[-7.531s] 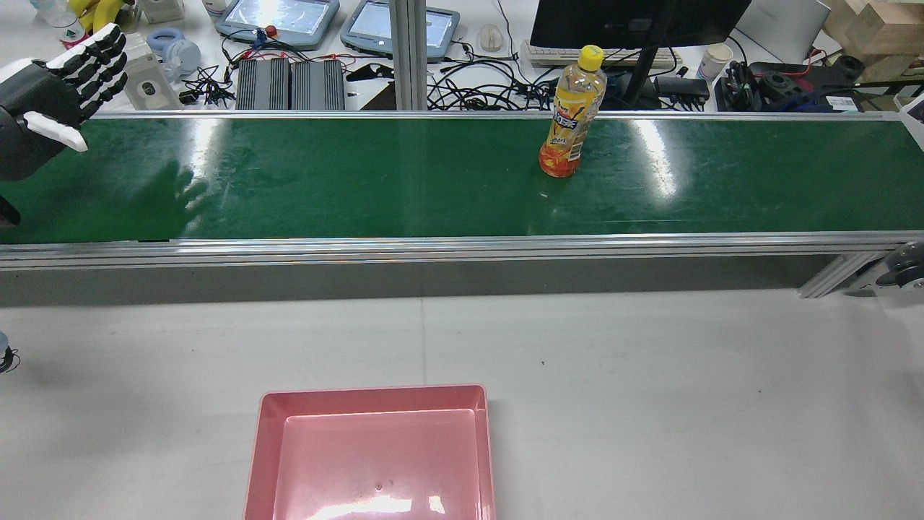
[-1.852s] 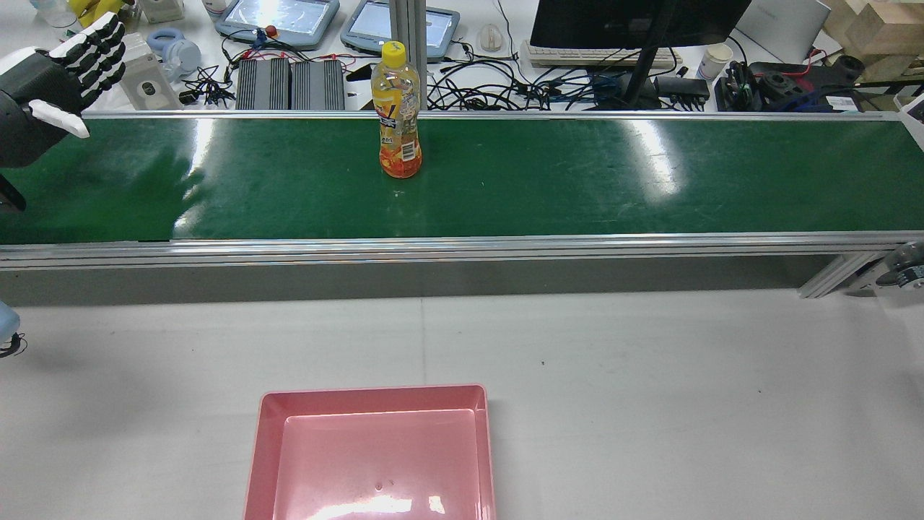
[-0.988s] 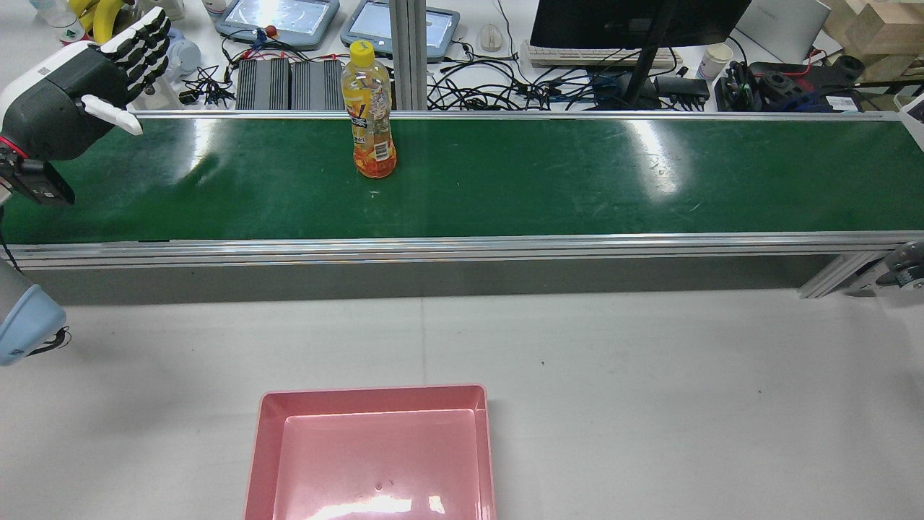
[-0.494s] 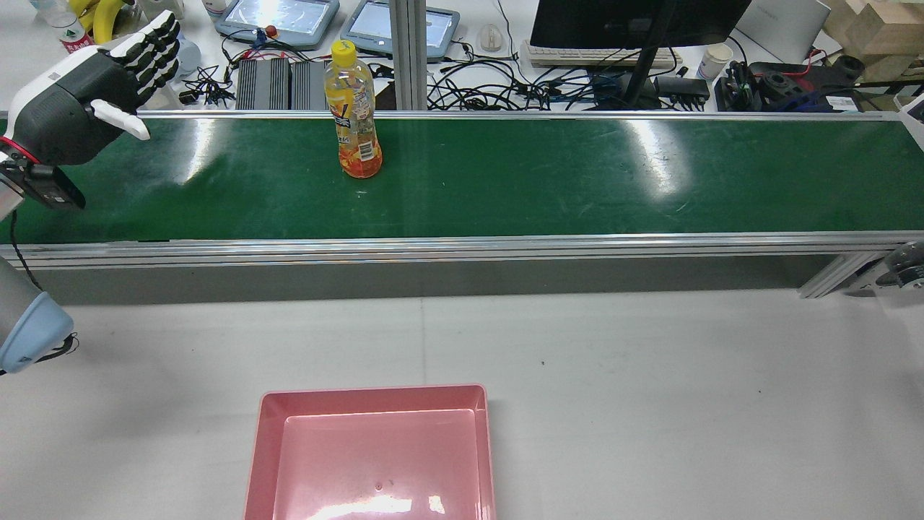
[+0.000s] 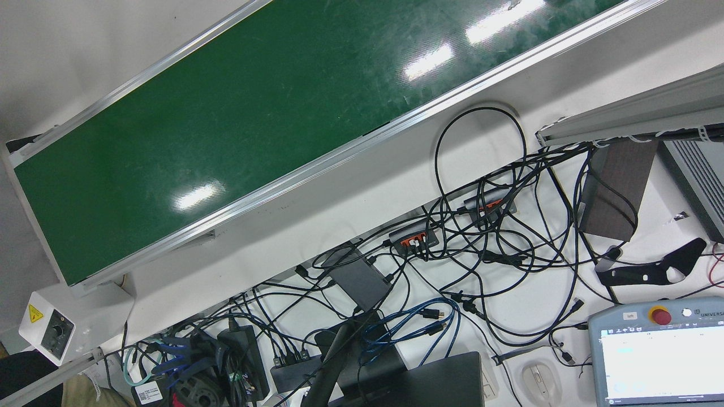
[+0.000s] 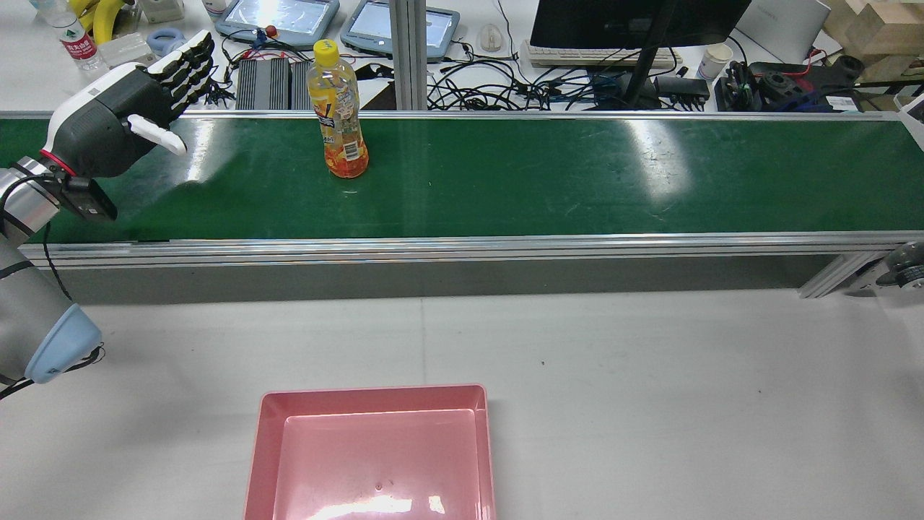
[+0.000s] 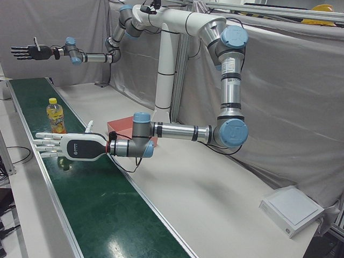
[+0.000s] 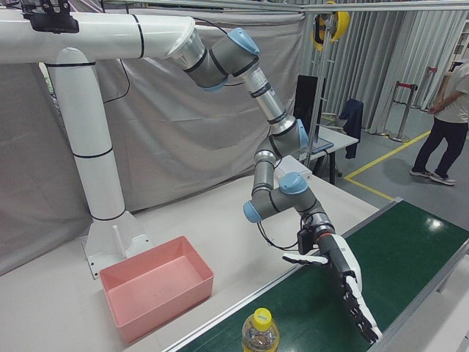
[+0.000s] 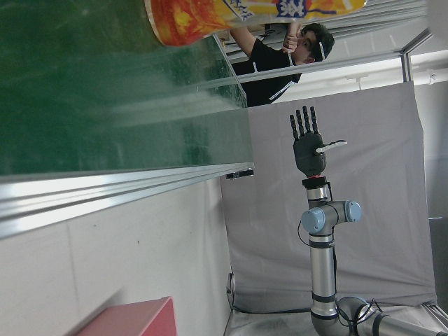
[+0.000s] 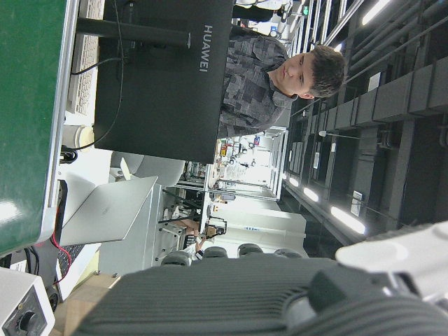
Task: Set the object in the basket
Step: 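Move the left hand along the belt toward the approaching bottle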
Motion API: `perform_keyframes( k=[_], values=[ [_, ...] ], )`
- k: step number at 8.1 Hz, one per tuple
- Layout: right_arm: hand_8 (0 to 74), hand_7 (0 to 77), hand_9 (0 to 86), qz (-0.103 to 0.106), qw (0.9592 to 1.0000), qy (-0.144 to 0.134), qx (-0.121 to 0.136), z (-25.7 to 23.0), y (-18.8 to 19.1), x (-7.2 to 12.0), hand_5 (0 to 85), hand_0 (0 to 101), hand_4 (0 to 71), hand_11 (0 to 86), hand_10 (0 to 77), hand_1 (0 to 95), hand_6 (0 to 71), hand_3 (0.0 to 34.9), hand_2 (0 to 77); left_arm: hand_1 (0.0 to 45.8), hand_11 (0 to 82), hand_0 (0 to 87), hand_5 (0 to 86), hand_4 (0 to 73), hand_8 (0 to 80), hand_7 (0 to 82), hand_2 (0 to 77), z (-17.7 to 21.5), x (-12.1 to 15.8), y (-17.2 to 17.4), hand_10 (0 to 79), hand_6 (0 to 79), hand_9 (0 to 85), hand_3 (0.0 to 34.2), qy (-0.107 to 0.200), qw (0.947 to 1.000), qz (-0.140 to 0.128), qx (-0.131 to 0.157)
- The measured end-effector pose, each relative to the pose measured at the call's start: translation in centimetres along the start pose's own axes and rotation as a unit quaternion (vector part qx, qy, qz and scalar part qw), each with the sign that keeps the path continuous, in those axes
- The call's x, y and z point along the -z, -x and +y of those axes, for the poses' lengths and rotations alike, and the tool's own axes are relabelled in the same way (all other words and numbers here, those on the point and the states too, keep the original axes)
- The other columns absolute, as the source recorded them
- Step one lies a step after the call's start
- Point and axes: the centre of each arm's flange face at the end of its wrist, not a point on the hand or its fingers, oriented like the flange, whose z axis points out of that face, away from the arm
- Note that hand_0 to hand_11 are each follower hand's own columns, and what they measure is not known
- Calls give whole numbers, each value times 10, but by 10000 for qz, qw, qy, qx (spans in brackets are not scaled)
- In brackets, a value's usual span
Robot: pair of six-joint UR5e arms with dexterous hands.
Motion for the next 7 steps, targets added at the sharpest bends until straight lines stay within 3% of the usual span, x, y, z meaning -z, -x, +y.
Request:
perform_keyframes(
  k=[7],
  values=[
    [0,5,0,0,10000,3,0,0,0,0,0,1,0,0,0,0,0,1,5,49,11,573,5,65,5,5,0,27,-44,22,5,5,5,5,122,9998,-92,90]
  ],
)
